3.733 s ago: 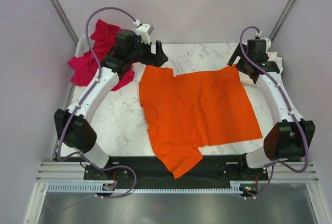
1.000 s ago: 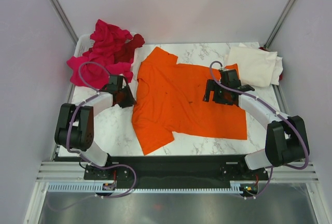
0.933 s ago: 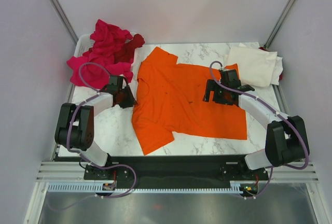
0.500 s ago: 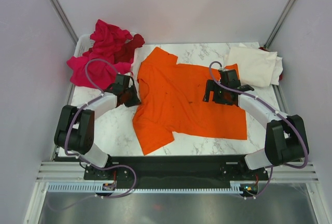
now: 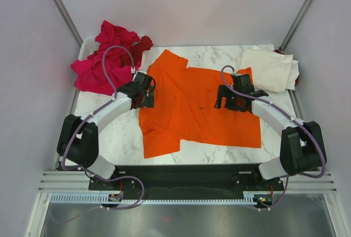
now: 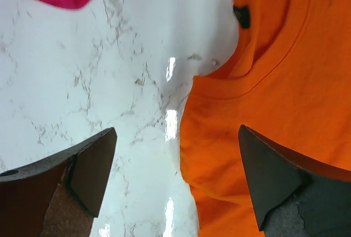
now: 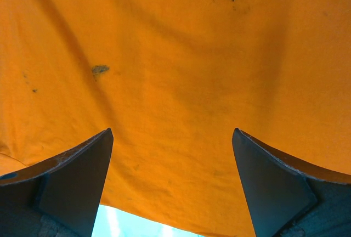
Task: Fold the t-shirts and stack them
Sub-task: Flatten the tshirt out
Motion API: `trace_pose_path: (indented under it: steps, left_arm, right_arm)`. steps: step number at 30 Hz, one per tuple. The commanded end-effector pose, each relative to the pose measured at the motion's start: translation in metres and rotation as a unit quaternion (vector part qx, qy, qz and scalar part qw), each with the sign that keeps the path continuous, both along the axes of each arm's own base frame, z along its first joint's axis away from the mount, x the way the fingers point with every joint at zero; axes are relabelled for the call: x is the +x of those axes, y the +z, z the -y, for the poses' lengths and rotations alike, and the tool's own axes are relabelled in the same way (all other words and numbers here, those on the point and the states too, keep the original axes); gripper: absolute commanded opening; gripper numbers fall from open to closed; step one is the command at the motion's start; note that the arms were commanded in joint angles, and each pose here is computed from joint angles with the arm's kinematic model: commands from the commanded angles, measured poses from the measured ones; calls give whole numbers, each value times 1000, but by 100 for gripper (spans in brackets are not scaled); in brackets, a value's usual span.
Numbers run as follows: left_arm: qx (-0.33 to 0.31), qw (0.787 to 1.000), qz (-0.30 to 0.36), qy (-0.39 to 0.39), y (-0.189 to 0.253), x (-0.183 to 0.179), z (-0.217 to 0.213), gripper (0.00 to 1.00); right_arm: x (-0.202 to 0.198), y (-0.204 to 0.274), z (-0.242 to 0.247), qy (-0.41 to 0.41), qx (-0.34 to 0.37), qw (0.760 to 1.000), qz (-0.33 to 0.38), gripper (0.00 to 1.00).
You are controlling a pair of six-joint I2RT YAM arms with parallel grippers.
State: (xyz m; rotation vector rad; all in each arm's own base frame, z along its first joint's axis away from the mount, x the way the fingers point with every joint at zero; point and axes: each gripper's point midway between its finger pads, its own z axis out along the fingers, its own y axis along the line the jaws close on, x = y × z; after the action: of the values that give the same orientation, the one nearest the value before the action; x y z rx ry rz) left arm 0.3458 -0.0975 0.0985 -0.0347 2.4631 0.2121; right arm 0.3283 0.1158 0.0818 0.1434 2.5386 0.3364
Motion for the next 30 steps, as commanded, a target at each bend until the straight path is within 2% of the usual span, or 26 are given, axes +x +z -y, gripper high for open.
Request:
trace_pose_path:
  steps: [1,5,8,9,11,14,22,23,30]
  left_arm:
    - [20,999,-26,23,-13,-19,-14,100]
    - [-71,997,-34,18,-24,-23,4,99]
    - [-146,989,-22,13,-31,-21,18,91]
    - [-167,986,-15,0,-30,-26,24,86]
    - [-219,974,32,-42,-12,-18,49,82]
    - [-219,974,29,-46,-17,-36,45,81]
    - [-202,979,-18,-37,-50,-46,41,81]
    - [-306,941,71,-124,-9,-11,91,75]
    - [-307,943,46,-120,-47,-2,96,73]
  right_arm:
    - [3,1,-4,10,4,1000,10,98]
    - [3,0,-4,9,4,1000,7,98]
    - [2,-1,-4,11,5,1000,6,98]
    - [2,-2,-4,10,5,1000,6,98]
    - [1,-4,-4,10,4,1000,2,98]
    - [2,-6,-5,10,5,1000,0,98]
    - [2,-8,-5,10,2,1000,-2,98]
    - [3,-8,-4,9,2,1000,-2,98]
    - [3,-12,-5,11,2,1000,-8,98]
